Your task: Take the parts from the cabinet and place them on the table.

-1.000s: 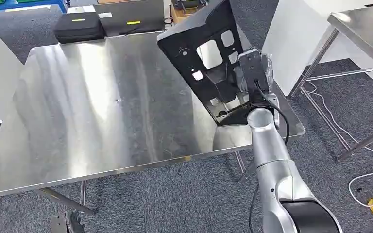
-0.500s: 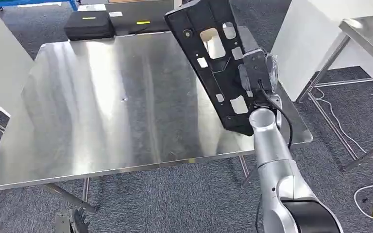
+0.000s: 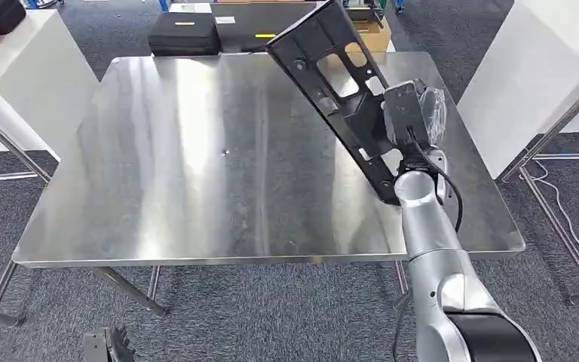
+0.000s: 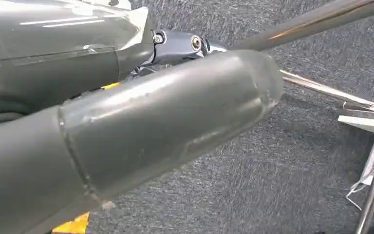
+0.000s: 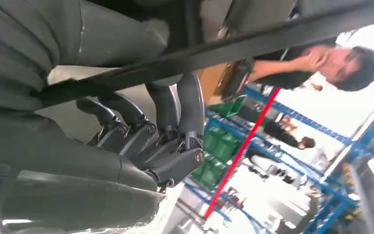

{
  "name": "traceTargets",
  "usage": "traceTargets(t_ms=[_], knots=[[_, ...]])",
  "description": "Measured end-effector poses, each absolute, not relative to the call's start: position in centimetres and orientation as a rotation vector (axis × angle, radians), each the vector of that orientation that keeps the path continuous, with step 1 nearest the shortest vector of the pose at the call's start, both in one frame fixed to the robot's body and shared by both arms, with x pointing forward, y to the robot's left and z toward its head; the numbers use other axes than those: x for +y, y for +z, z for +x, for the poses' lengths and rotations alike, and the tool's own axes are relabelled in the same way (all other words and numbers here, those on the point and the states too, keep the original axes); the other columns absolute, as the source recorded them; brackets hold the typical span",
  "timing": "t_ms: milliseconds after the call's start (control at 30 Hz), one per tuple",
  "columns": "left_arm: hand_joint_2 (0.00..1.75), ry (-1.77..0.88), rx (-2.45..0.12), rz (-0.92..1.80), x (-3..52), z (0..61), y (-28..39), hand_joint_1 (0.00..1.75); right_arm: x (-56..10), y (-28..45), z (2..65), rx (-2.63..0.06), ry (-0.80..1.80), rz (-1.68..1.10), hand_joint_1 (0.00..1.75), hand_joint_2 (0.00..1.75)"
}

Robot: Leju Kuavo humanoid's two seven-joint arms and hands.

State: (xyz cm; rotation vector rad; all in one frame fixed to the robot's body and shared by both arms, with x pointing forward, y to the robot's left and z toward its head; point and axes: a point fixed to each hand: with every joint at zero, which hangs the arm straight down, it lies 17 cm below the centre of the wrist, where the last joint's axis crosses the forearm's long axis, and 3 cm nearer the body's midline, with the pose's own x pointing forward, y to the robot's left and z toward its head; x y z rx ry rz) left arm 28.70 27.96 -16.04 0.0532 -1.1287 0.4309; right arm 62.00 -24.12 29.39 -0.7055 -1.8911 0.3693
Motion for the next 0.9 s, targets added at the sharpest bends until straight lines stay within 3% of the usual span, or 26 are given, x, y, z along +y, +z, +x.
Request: traceTargets(t_ms=[633, 900], knots=[[0.0, 0.425, -1.133, 0.064, 28.4, 29.1, -15.9, 0.0, -31.5, 24.4, 62.9, -1.378, 0.681, -1.419, 1.75, 1.75], [0.0, 0.408, -1.125, 0.114, 29.1, 28.9, -16.1, 0.0, -29.1, 21.8, 62.7, -1.311, 0.858, -1.461, 1.75, 1.75]])
